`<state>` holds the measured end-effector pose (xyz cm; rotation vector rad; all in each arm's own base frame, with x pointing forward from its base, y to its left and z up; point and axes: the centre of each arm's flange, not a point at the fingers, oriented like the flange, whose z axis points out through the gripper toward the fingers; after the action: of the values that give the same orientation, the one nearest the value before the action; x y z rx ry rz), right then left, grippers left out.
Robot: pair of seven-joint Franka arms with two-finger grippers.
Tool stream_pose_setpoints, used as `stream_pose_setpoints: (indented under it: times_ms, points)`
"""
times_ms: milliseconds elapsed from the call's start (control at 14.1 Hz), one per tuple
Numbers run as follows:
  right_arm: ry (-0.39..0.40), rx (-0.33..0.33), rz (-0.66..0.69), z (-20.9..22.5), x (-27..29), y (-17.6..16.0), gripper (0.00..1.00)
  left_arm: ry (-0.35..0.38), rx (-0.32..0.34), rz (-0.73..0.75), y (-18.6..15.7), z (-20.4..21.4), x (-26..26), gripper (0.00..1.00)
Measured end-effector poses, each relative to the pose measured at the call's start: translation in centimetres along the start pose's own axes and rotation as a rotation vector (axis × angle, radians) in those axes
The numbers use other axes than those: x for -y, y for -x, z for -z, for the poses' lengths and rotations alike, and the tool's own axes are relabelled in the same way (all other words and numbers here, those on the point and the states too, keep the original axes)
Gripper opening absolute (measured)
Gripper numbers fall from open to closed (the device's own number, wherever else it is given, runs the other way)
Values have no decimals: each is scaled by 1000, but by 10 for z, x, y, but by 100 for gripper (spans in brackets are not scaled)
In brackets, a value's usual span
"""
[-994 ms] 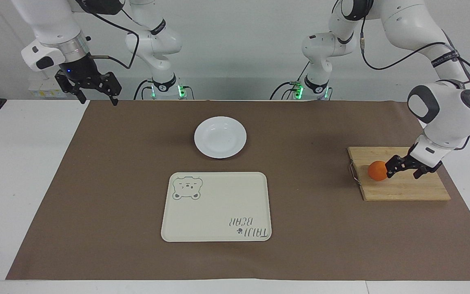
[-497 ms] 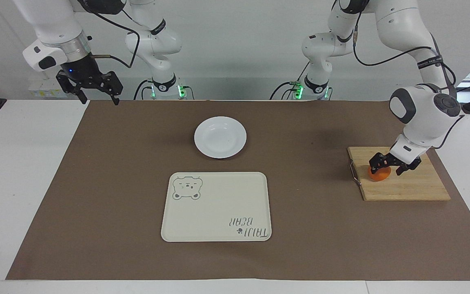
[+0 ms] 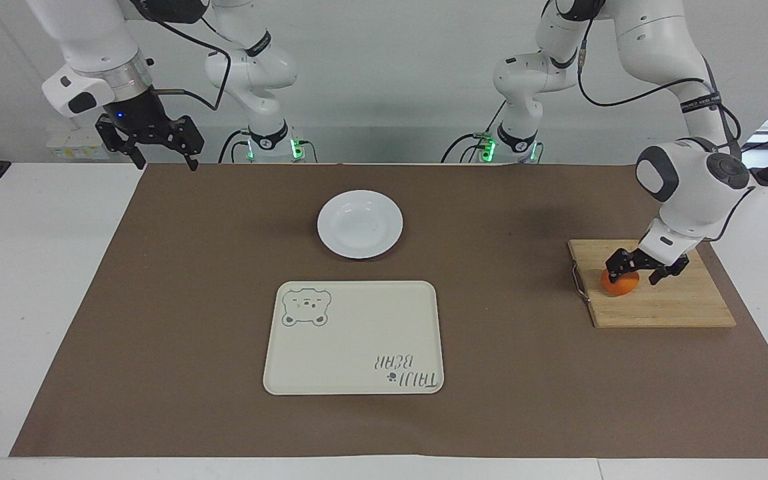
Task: Place orange and plate with both arms
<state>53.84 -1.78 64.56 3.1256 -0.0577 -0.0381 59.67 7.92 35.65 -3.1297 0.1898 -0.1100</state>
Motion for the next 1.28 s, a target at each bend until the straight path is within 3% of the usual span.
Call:
stream_pose_setpoints:
  times_ms: [355, 497, 852, 1278]
  points:
    - [0, -1, 0, 1, 0, 2, 100, 0, 0, -3, 1, -22, -2, 100]
    - [0, -1, 0, 1, 0, 2, 100, 1, 3, -3, 3, -23, -3, 78]
    - [0, -1, 0, 1, 0, 2, 100, 1, -3, -9, 0, -17, -6, 76]
    - [0, -1, 0, 1, 0, 2, 100, 11, -9, -47, -35, 88, -32, 76]
